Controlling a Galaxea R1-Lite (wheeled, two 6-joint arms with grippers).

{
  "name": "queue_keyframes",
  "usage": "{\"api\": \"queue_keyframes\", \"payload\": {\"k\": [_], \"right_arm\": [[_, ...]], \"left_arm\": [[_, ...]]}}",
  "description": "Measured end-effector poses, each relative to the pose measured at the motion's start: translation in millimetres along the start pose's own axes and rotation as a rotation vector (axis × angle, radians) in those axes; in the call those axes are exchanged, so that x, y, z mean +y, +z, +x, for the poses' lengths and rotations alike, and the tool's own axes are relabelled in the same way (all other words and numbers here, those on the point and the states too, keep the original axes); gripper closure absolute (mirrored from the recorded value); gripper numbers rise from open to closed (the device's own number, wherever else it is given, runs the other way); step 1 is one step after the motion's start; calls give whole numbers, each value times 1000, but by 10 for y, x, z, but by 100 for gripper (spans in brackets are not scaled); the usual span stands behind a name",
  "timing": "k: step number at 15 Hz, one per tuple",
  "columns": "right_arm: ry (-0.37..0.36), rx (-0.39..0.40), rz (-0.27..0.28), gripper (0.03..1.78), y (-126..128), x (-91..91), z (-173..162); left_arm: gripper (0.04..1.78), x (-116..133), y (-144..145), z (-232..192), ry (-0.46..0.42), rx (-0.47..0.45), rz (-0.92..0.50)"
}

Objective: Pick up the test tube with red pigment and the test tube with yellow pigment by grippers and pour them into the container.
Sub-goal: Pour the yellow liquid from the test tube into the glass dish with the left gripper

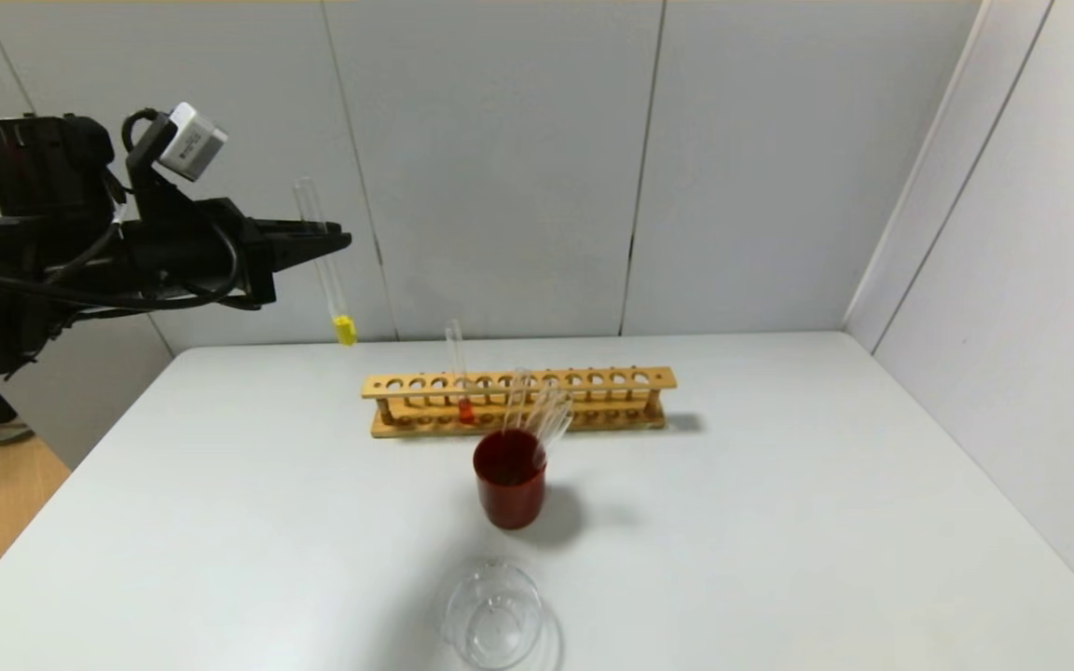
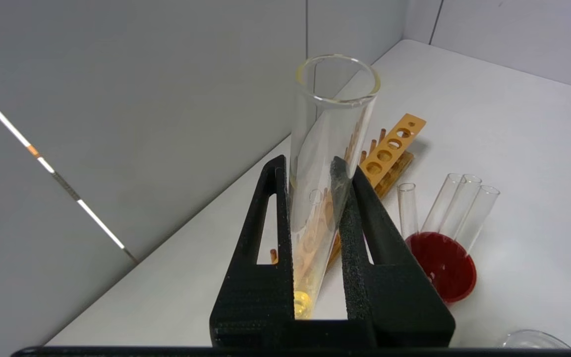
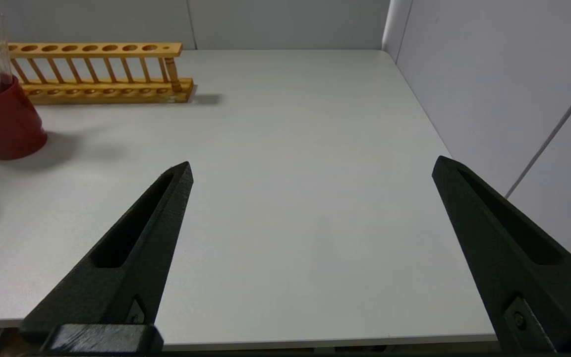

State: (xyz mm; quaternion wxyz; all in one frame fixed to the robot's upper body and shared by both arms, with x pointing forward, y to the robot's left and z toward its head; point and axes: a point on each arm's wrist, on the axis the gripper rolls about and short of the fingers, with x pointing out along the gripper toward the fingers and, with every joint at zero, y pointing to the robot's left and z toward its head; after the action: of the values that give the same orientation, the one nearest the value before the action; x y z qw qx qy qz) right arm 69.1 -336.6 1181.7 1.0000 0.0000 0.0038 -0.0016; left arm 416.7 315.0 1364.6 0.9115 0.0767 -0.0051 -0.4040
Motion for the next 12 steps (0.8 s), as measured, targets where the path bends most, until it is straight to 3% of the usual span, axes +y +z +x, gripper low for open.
{"api": "queue_keyframes", "payload": {"k": [4,12], "right_arm": [[0,0,0,11,0,0,0],[0,0,0,11,0,0,0]], "left_arm": [[150,-282,128,-318,33,-1,9],[150,-873,47,-869,82,63,-48]]}}
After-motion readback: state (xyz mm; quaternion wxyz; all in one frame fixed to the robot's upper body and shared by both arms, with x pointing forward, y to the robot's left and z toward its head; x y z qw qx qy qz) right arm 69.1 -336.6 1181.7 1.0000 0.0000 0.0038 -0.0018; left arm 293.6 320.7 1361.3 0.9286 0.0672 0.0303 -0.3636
